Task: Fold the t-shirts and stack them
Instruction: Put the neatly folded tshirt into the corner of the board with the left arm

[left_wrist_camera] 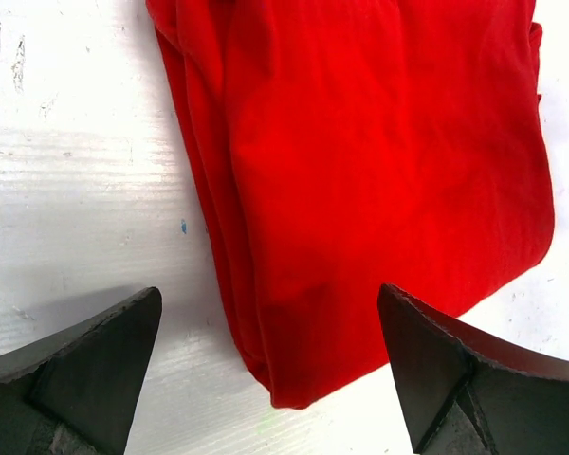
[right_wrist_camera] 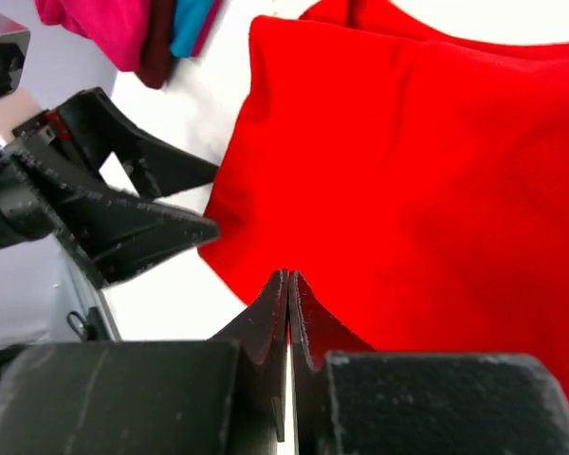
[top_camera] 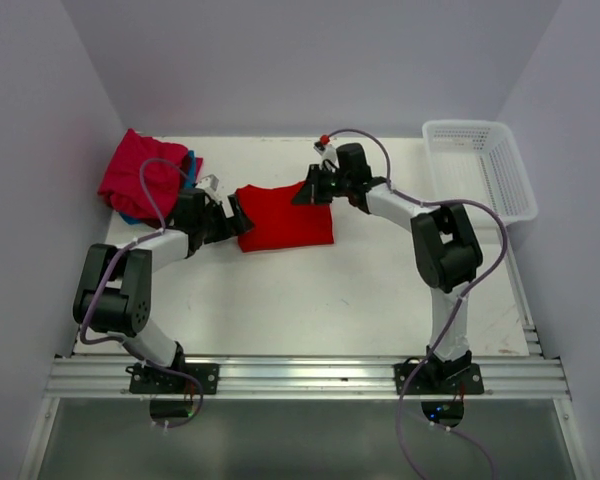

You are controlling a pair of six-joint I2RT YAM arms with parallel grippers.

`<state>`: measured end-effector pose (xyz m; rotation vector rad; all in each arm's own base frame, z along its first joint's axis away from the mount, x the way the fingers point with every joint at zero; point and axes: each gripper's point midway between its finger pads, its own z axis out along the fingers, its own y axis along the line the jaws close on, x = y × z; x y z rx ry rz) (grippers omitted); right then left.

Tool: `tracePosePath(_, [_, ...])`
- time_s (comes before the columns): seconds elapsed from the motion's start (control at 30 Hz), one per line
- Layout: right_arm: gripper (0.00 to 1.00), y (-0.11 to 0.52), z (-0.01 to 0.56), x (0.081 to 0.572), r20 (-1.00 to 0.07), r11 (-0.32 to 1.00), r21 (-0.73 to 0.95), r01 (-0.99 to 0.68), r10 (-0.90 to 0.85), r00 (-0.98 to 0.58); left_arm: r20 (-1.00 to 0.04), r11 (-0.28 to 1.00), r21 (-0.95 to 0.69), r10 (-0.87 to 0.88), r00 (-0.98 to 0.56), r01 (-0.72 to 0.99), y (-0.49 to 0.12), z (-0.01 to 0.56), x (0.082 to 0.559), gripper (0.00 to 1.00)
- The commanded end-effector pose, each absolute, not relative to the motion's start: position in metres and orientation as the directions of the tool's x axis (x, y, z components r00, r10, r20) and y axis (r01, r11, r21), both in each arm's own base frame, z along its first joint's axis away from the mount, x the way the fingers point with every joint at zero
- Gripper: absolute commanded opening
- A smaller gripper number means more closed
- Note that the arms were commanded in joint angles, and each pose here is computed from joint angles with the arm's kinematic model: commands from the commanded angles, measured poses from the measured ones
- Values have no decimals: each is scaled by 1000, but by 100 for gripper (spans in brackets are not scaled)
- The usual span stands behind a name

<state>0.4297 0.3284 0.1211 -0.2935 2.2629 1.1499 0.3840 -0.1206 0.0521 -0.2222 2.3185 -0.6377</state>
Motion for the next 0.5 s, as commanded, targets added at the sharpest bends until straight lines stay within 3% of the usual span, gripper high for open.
tracePosePath(0.0, [0, 354, 106, 430, -500, 475, 773, -421, 48, -865, -654, 870, -488, -313, -689, 68, -121, 61, 396, 100])
tracePosePath(0.23, [0, 354, 61, 424, -411, 511, 799, -315, 82, -908, -634, 869, -491, -307, -709, 63, -123, 53, 401, 100])
tracePosePath(0.47, [0, 318, 18, 420, -397, 743, 629, -229, 54, -916, -630, 862, -499, -291, -720, 88, -128, 59, 403, 100])
